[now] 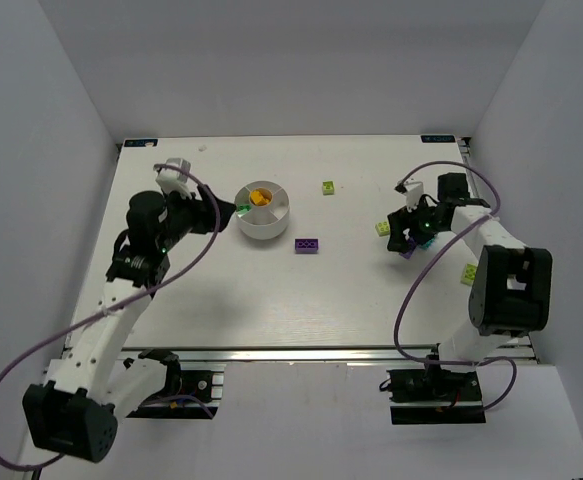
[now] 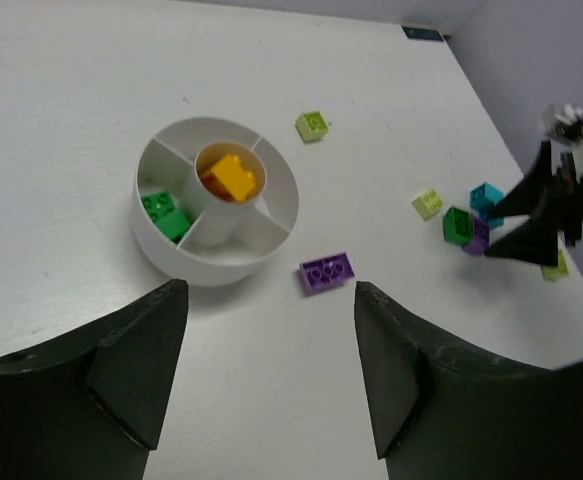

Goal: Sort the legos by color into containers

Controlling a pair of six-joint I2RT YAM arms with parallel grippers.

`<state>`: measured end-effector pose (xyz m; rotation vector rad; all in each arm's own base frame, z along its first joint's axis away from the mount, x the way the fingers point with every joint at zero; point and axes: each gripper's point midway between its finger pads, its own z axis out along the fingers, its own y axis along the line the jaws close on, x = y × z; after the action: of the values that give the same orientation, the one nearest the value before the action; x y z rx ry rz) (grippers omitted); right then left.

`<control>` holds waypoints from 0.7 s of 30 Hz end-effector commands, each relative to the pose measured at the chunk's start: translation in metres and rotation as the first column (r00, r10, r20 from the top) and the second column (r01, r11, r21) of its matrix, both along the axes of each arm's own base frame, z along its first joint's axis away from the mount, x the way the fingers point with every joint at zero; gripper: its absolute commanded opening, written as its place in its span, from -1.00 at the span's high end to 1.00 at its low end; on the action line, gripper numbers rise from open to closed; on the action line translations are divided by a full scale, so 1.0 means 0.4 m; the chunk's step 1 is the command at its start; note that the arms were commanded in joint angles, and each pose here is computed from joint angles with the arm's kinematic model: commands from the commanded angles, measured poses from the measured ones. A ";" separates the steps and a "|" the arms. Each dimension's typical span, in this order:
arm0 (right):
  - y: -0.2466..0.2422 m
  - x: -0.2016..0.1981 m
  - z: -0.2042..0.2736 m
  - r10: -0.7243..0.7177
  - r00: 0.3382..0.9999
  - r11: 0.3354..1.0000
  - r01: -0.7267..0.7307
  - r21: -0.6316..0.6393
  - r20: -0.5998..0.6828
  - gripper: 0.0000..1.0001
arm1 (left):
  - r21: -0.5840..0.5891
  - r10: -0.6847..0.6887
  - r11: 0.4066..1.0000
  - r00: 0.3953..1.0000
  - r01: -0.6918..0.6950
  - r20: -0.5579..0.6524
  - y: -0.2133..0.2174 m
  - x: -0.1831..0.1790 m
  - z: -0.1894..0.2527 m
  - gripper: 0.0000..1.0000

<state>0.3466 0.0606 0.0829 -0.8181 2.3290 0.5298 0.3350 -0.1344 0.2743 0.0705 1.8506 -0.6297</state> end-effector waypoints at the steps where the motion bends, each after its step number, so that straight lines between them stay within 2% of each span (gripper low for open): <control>1: -0.059 0.075 -0.003 -0.168 0.986 0.970 0.165 -0.179 0.001 -0.78 | 0.029 -0.048 0.998 0.999 0.048 0.010 -0.002 -0.050 -0.066 -0.55; 5: -0.053 0.124 0.017 -0.304 0.952 0.945 0.298 -0.135 -0.027 -0.75 | 0.067 -0.017 0.998 0.999 0.015 0.030 0.013 -0.072 -0.071 -0.58; 8: -0.008 0.135 0.013 -0.309 0.950 0.944 0.303 -0.135 -0.033 -0.74 | 0.061 -0.029 0.998 0.999 0.026 0.037 0.009 -0.077 -0.062 -0.58; 15: 0.018 0.123 -0.067 -0.334 0.931 0.938 0.313 -0.152 -0.146 -0.74 | 0.058 -0.018 0.998 0.998 0.015 0.054 0.016 -0.086 -0.051 -0.58; 21: -0.006 0.137 -0.093 -0.386 0.915 0.913 0.361 -0.188 -0.117 -0.66 | 0.055 -0.022 0.998 0.998 0.019 0.057 0.014 -0.087 -0.048 -0.58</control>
<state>0.3877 0.0638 0.0388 -0.4453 2.6525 0.2979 0.3017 -0.1291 0.2471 0.1308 1.8459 -0.5920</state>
